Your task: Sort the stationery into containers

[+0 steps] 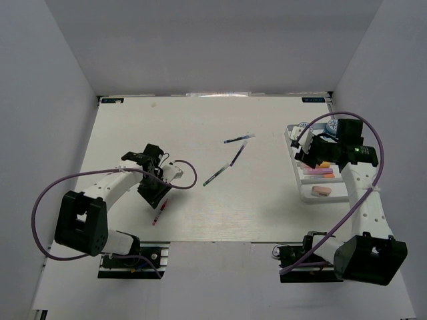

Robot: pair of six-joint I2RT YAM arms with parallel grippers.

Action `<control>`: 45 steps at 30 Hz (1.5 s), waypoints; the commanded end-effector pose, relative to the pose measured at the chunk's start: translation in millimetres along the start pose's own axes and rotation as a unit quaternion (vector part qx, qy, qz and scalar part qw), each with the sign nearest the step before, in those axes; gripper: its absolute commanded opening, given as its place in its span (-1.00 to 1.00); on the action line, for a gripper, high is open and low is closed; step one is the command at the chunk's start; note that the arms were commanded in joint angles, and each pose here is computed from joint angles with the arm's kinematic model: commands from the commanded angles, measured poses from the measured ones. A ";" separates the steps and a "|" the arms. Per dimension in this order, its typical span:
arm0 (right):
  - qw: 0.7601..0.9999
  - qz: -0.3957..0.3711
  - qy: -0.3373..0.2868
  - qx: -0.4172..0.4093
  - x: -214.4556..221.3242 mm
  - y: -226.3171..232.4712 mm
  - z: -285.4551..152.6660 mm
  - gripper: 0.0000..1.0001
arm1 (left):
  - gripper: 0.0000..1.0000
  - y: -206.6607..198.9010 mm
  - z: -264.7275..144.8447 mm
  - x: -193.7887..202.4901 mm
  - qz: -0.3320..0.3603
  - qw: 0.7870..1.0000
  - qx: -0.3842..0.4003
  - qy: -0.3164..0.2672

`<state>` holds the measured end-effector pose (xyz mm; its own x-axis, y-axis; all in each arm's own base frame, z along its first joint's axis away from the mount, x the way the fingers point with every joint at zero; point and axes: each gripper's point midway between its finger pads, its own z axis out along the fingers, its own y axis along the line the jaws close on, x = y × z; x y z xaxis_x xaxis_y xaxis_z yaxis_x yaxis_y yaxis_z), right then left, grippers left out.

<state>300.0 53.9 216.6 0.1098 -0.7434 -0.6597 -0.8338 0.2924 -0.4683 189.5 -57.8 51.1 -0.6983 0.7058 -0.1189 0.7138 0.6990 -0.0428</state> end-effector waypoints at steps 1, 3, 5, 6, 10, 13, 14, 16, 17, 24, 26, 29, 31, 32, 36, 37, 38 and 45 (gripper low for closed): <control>1.000 -0.008 0.002 0.006 -1.0 0.1 0.7 0.10 | -0.04 -11.5 4.3 -5.6 0.021 0.999 0.015 -0.019; 1.000 -0.012 0.004 0.005 -1.0 0.4 1.5 0.10 | -0.04 -11.4 6.5 -6.9 0.028 0.999 0.003 -0.017; 1.000 -0.012 0.005 0.003 -0.3 1.3 2.7 0.10 | -0.03 -13.5 8.4 -8.2 0.034 0.999 0.004 -0.014; 1.000 -0.011 0.006 0.003 0.9 1.6 3.1 0.09 | -0.03 -15.3 9.5 -8.5 0.039 0.999 0.002 -0.012; 1.000 -0.012 0.009 -0.002 1.9 3.8 5.8 0.09 | -0.03 -17.5 12.9 -13.1 0.052 0.999 -0.003 -0.014; 1.000 -0.014 0.013 -0.004 3.7 6.2 6.7 0.08 | -0.02 -19.8 17.2 -19.5 0.065 0.998 -0.010 -0.014; 1.000 -0.015 0.013 -0.005 3.7 7.3 7.2 0.08 | -0.02 -18.4 18.8 -21.9 0.064 0.998 -0.012 -0.015; 1.000 -0.020 0.015 -0.004 4.3 7.8 6.5 0.08 | 0.00 -21.8 25.0 -23.5 0.071 0.997 -0.010 -0.005; 1.000 -0.023 0.016 -0.005 4.7 8.3 7.0 0.08 | 0.02 -21.0 26.9 -24.7 0.071 0.997 -0.011 -0.004; 0.999 -0.042 0.027 -0.005 6.6 10.8 2.8 0.05 | 0.00 -23.0 46.8 -20.5 0.054 0.998 -0.003 0.029; 0.999 -0.046 0.026 -0.007 6.3 12.0 2.0 0.02 | -0.05 -23.4 50.5 -21.9 0.047 0.999 -0.002 0.027; 0.998 -0.058 0.006 -0.016 -2.2 17.7 1.1 0.00 | -0.26 -25.2 58.5 -20.4 0.043 0.999 0.005 0.032; 0.998 -0.067 -0.009 -0.014 -9.7 19.6 1.2 0.00 | -0.47 -24.8 61.3 -26.4 0.040 0.999 0.006 0.026; 0.998 -0.068 -0.010 -0.011 -10.2 19.4 3.1 0.00 | -0.54 -25.5 61.1 -30.6 0.040 0.999 0.010 0.021; 0.997 -0.067 -0.001 -0.027 -9.0 23.9 12.8 -0.03 | -0.79 -28.9 54.5 -65.2 0.020 0.999 0.043 -0.005; 0.998 -0.065 -0.004 -0.025 -11.9 21.2 12.2 -0.03 | -0.84 -32.6 52.1 -73.0 0.012 0.998 0.058 -0.008; 0.996 -0.076 -0.019 -0.042 -24.1 28.3 19.3 -0.02 | -0.89 -34.7 48.7 -85.7 -0.001 0.997 0.071 -0.009; 0.988 -0.111 -0.083 -0.066 -74.9 41.0 33.9 -0.02 | -1.00 -58.7 17.2 -157.3 -0.039 0.980 0.177 -0.079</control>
<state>274.5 117.4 202.8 0.3028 -0.7281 -0.6149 -0.8643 0.0621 -0.4990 242.0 -171.1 22.0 -0.7275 0.6736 -0.1304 0.6807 0.6847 -0.2604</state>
